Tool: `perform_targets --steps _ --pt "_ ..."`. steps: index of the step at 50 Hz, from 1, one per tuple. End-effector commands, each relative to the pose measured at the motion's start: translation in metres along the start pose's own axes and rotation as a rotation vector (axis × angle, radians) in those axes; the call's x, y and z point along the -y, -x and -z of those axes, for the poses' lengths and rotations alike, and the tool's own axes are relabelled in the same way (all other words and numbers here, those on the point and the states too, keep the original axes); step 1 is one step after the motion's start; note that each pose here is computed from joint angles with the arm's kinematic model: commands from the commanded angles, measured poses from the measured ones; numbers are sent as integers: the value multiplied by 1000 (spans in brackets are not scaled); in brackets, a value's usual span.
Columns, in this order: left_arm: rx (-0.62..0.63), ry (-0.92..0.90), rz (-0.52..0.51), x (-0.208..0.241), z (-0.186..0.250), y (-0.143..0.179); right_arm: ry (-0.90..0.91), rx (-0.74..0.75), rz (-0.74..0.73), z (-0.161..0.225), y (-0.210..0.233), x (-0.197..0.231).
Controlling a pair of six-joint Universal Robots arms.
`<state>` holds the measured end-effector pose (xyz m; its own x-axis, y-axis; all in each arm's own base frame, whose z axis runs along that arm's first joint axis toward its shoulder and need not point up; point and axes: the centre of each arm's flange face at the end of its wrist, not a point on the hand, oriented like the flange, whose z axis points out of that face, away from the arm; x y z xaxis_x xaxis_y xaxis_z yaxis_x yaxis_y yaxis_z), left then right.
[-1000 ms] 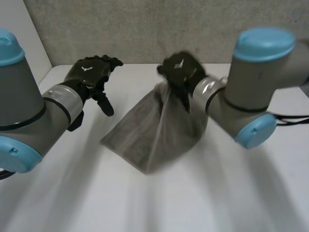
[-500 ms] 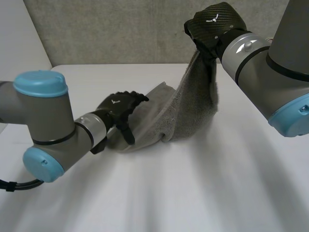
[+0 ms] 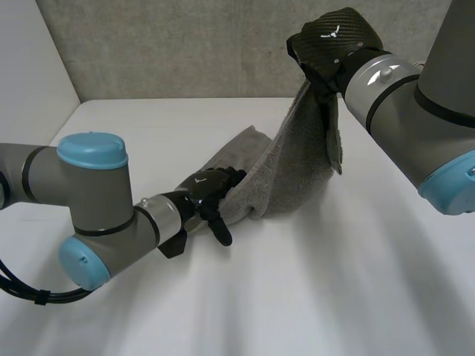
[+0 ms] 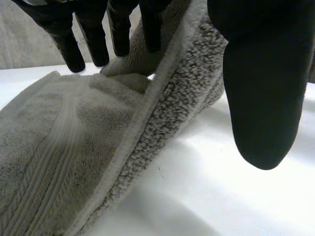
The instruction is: Fold the laundry
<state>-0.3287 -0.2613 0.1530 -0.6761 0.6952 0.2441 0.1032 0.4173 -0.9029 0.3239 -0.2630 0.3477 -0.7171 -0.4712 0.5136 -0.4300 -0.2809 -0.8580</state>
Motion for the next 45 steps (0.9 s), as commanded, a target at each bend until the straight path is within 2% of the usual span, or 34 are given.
perform_targets --steps 1,6,9,11,17,19,25,27,28,30,33,38,41,43,44,45 --pt "79 -25 21 -15 -13 10 -2 1 -6 7 -1 3" --pt "280 -138 -2 -8 -19 32 -16 -3 -2 9 -5 7" --pt "320 -177 -8 0 -18 35 -14 -15 12 8 -8 7" --pt "366 -267 -17 26 -9 35 -4 -30 13 6 -15 4" --pt "367 -378 -37 68 16 27 49 -53 58 2 -27 -14" --pt "372 -463 -78 99 42 18 55 -51 68 4 -28 -15" --pt "398 -617 -180 148 90 4 -42 -114 86 32 -48 23" --pt "406 -728 -236 177 122 -11 -75 -145 90 40 -57 35" --pt "407 -729 -237 177 123 -11 -107 -176 91 48 -67 46" --pt "402 -836 -271 202 154 -27 -141 -206 95 57 -77 57" --pt "389 -914 -289 218 177 -39 -206 -240 107 73 -88 76" --pt "398 -939 -309 226 189 -40 -242 -242 123 81 -94 87" --pt "435 -886 -338 221 185 -32 -178 -228 146 81 -97 77" --pt "454 -836 -362 215 181 -27 -36 -180 171 72 -99 49" --pt "454 -836 -362 215 181 -27 -36 -180 172 72 -99 49" --pt "460 -773 -383 206 173 -24 33 -129 177 62 -92 31"
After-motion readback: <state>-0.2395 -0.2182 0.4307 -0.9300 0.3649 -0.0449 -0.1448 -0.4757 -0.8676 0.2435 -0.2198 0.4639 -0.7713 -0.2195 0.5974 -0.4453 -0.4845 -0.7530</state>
